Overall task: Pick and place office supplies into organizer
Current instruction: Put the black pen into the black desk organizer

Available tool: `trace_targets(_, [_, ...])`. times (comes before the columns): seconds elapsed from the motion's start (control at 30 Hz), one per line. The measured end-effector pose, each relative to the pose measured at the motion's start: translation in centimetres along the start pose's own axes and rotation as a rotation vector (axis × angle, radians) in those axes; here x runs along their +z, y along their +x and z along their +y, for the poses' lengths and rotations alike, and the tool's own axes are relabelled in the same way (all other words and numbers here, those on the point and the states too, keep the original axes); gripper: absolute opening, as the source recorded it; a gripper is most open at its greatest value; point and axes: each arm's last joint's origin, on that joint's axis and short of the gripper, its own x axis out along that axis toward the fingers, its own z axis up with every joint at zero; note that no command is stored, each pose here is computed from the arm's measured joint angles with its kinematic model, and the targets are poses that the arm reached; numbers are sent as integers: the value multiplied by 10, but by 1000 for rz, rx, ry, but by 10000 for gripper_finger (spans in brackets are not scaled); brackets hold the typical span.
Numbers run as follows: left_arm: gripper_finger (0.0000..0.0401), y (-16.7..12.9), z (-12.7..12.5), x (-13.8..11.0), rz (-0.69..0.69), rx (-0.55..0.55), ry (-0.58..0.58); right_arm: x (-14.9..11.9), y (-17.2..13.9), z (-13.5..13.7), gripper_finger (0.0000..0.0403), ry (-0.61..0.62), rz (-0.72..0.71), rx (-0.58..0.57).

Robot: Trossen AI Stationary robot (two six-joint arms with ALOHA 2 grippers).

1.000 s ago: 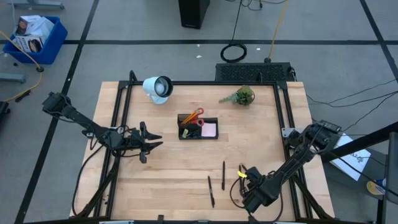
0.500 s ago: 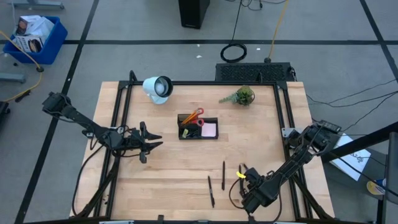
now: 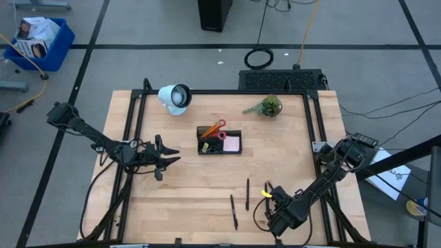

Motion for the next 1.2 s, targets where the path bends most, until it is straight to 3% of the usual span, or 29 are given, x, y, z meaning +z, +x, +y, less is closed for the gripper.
trace_targets(0.17, [118,0,0,0,0,0,0,0,0,0,43,0,-1,-1])
trace_targets(0.43, [118,0,0,0,0,0,0,1,0,-3,25,-1,-8,-33])
trace_targets(0.63, [118,0,0,0,0,0,0,2,-6,-8,37,-16,-14,-44])
trace_targets(0.93, [118,0,0,0,0,0,0,16,-36,-16,24,-22,-196,115])
trace_targets(1.2, [118,0,0,0,0,0,0,39,-67,-7,37,-85,-371,390])
